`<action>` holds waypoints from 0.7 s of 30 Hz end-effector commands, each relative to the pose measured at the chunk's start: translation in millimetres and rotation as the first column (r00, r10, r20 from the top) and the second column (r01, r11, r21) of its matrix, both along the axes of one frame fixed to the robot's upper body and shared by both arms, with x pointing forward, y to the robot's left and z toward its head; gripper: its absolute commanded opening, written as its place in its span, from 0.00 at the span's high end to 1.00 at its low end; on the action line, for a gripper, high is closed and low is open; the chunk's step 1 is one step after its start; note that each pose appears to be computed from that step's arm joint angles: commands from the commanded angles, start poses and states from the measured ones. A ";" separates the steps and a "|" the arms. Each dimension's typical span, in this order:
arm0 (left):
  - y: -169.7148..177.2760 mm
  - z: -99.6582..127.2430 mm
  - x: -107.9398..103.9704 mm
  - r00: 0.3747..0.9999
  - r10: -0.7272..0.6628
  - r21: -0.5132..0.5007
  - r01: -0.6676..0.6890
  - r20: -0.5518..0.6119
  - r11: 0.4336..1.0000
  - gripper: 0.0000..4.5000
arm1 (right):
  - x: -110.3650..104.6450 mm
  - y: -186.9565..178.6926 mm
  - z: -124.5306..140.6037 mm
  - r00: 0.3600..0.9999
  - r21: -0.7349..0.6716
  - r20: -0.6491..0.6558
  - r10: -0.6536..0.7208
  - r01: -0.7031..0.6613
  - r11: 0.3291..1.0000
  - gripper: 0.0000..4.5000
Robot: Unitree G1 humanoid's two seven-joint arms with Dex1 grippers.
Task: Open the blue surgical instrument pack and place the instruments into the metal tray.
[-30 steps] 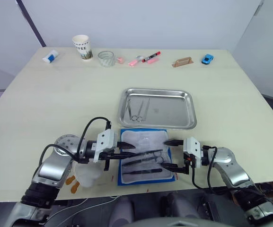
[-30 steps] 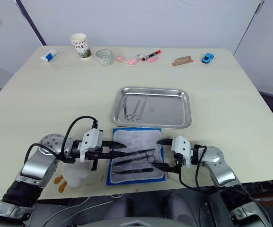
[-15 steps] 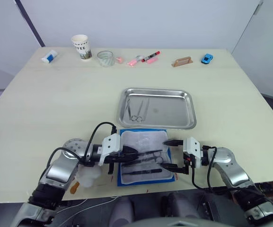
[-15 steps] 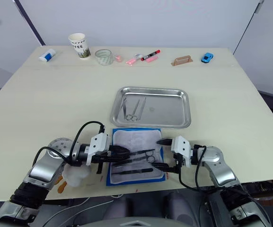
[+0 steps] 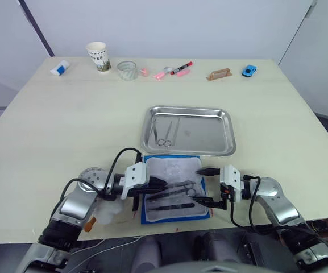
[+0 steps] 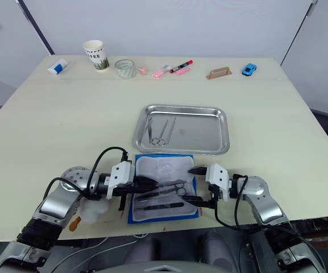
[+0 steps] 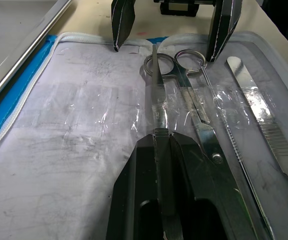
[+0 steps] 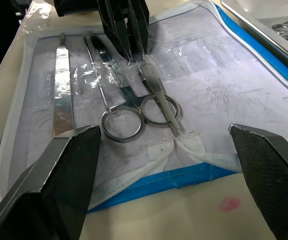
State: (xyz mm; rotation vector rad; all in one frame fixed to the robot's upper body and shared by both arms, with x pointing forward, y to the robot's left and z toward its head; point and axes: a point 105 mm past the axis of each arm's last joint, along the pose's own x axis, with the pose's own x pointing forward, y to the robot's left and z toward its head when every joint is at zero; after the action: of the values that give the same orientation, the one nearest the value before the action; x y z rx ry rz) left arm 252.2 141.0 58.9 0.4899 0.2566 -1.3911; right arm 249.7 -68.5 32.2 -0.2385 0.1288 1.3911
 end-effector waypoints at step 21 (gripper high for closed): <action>37.3 32.0 -8.5 0.997 0.008 0.121 0.001 -0.073 0.993 0.97 | -43.9 -15.2 -85.4 0.947 -0.231 -0.321 -0.034 -0.043 0.972 0.00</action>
State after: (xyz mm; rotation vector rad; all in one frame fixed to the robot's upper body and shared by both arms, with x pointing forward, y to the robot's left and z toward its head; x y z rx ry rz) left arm 244.0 175.9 80.8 0.5225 0.4279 -1.3952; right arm 246.8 -63.4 33.5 -0.2419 0.1199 1.4110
